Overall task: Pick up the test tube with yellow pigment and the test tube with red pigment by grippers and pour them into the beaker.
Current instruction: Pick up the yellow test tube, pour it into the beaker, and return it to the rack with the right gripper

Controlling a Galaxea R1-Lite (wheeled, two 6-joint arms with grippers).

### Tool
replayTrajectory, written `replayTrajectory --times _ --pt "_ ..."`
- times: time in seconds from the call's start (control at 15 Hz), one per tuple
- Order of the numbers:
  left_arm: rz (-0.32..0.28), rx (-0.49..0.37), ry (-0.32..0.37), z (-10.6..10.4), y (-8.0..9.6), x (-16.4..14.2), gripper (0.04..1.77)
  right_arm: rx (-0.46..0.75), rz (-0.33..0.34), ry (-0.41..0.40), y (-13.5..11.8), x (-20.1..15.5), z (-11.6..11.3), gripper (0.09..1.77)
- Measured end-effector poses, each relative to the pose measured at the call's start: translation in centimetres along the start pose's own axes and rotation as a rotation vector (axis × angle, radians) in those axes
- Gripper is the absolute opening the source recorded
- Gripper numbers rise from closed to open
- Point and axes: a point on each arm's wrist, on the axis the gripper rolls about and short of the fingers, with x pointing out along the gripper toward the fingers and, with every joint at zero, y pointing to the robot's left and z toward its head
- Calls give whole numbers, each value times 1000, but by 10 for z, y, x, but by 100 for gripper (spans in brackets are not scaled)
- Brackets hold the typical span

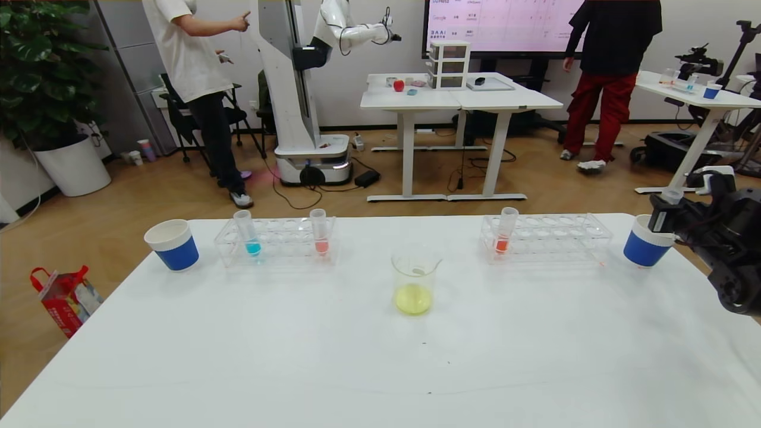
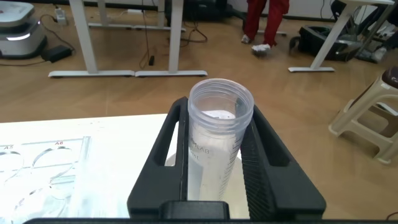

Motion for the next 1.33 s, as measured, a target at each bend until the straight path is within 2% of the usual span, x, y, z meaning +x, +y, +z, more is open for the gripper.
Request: replayTrajectory --times 0.07,0.13,0.2,0.27,0.33,0.53,0.67,1.0,1.13,1.33 --pt "0 0 0 0 0 0 175 0 3 3 1 0 -2 62" --pt "0 0 0 0 0 0 175 0 4 -4 1 0 -2 91" --pt "0 0 0 0 0 0 175 -2 3 -12 1 0 -2 132" --pt "0 0 0 0 0 0 175 -1 1 -10 1 0 -3 160" --pt "0 0 0 0 0 0 175 -1 0 -8 1 0 -4 174" --pt "0 0 0 0 0 0 175 -2 2 -14 2 -1 -3 174" --pt "0 0 0 0 0 0 175 -2 21 -39 11 -2 5 174" --pt "0 0 0 0 0 0 175 6 150 -105 65 -24 52 174" --pt "0 0 0 0 0 0 175 14 199 -126 87 -46 73 174" --pt "0 0 0 0 0 0 175 25 244 -167 98 -89 101 174"
